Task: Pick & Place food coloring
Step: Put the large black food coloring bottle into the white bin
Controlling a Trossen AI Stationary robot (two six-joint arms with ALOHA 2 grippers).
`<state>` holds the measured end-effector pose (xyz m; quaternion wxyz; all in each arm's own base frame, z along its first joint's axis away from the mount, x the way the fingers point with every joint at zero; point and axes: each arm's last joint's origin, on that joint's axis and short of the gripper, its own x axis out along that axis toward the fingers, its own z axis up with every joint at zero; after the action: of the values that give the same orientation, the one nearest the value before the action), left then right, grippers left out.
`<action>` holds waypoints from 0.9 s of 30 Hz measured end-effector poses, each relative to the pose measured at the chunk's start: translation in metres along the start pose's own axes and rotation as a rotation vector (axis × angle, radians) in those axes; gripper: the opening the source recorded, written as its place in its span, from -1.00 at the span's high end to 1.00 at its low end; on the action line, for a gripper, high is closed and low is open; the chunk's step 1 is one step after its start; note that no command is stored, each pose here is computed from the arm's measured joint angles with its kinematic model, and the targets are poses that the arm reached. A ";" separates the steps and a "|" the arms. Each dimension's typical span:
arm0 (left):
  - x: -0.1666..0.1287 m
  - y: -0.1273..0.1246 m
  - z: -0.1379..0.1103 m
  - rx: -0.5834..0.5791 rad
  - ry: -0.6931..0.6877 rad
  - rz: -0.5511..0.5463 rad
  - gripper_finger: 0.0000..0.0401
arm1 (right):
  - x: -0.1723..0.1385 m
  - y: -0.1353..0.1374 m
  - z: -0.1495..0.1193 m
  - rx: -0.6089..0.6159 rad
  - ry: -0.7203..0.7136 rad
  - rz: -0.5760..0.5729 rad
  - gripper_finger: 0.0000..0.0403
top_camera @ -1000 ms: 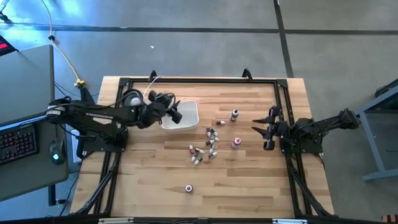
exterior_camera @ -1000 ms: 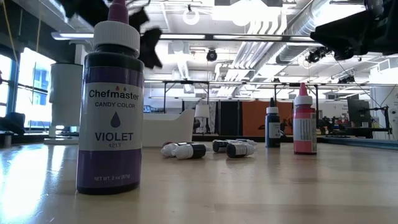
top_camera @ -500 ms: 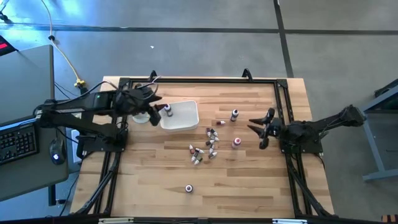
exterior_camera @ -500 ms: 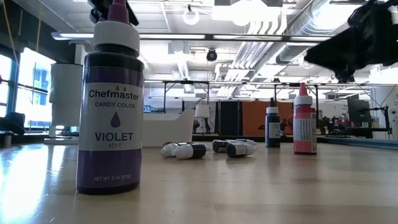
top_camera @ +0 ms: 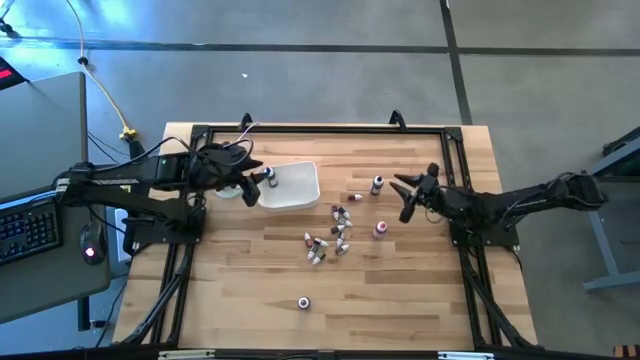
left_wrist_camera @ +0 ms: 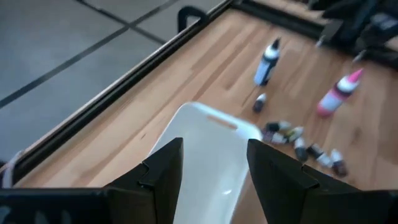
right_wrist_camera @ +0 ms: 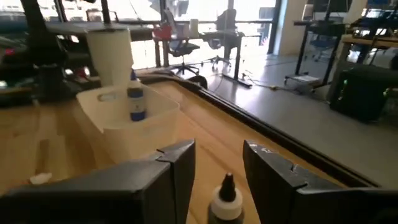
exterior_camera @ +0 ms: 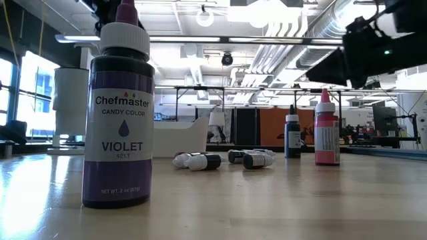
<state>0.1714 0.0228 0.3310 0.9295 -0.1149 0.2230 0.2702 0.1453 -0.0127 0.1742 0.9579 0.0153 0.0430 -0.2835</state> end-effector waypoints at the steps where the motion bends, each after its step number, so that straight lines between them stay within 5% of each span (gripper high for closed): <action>1: 0.000 -0.001 0.001 -0.005 -0.012 -0.015 0.12 | 0.003 -0.002 0.000 -0.005 0.012 -0.002 0.36; 8: 0.000 -0.004 0.008 0.026 -0.071 -0.052 0.12 | 0.025 -0.014 -0.020 0.018 0.164 0.000 0.36; 22: 0.000 -0.004 0.007 0.035 -0.057 -0.080 0.12 | 0.053 -0.032 -0.033 0.014 0.176 0.114 0.36; 27: 0.000 -0.004 0.007 0.056 -0.058 -0.080 0.12 | 0.059 -0.038 -0.039 0.012 0.196 0.071 0.36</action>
<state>0.1760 0.0215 0.3375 0.9485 -0.0897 0.1988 0.2298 0.1714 -0.0742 0.1296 0.9584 0.0504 0.1342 -0.2470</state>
